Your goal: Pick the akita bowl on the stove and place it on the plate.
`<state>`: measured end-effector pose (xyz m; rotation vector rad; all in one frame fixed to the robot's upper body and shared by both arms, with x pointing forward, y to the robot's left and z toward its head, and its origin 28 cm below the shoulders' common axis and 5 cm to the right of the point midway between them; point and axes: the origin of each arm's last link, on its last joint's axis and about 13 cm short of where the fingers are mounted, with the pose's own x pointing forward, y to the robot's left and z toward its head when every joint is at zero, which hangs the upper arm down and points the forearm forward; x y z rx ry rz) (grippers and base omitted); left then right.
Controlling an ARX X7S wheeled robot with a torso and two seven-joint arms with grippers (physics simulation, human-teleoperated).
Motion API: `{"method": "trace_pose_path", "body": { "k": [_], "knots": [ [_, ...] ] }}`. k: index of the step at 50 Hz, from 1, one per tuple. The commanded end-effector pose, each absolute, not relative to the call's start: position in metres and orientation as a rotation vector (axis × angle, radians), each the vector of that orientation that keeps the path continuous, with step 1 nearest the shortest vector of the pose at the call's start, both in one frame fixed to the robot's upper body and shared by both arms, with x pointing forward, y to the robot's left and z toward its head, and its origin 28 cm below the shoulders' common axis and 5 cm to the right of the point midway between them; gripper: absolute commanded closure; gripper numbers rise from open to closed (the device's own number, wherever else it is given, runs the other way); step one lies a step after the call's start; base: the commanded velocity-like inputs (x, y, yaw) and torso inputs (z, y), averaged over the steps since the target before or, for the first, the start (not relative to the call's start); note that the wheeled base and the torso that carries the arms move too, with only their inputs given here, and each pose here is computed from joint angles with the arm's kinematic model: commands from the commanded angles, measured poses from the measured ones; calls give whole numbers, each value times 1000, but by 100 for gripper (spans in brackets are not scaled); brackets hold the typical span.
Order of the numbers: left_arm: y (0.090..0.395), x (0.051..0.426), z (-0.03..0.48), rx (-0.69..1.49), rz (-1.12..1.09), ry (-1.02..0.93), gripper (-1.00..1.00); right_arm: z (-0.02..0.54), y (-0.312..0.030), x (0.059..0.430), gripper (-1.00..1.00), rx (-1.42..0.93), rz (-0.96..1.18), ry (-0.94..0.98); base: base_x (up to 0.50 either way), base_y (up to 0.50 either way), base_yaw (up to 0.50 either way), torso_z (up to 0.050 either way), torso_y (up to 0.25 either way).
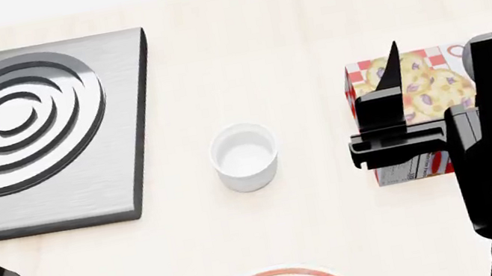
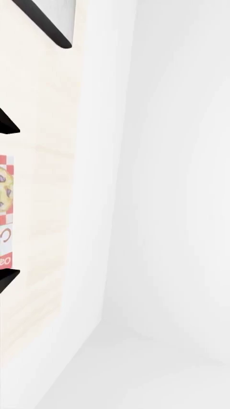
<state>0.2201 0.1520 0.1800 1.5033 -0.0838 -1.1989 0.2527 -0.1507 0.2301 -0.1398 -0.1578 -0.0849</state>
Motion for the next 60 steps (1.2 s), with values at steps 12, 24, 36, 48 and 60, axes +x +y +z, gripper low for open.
{"method": "trace_pose_path", "body": {
  "k": [12, 24, 36, 48, 60],
  "knots": [
    [141, 216, 193, 1436, -1203, -143, -100, 231, -152, 254, -100, -116, -89, -164, 0, 0, 0, 0, 0],
    [136, 214, 197, 1398, -1198, -188, -100, 232, -152, 254, -100, -118, -88, -164, 0, 0, 0, 0, 0],
    [127, 214, 212, 1269, -1154, -268, -100, 231, -152, 255, -100, -118, -88, -165, 0, 0, 0, 0, 0],
    [125, 214, 224, 1165, -1118, -309, -100, 230, -152, 255, -100, -121, -87, -165, 0, 0, 0, 0, 0],
    [126, 215, 230, 1055, -1080, -323, -100, 231, -152, 254, -100, -125, -85, -166, 0, 0, 0, 0, 0]
  ]
}}
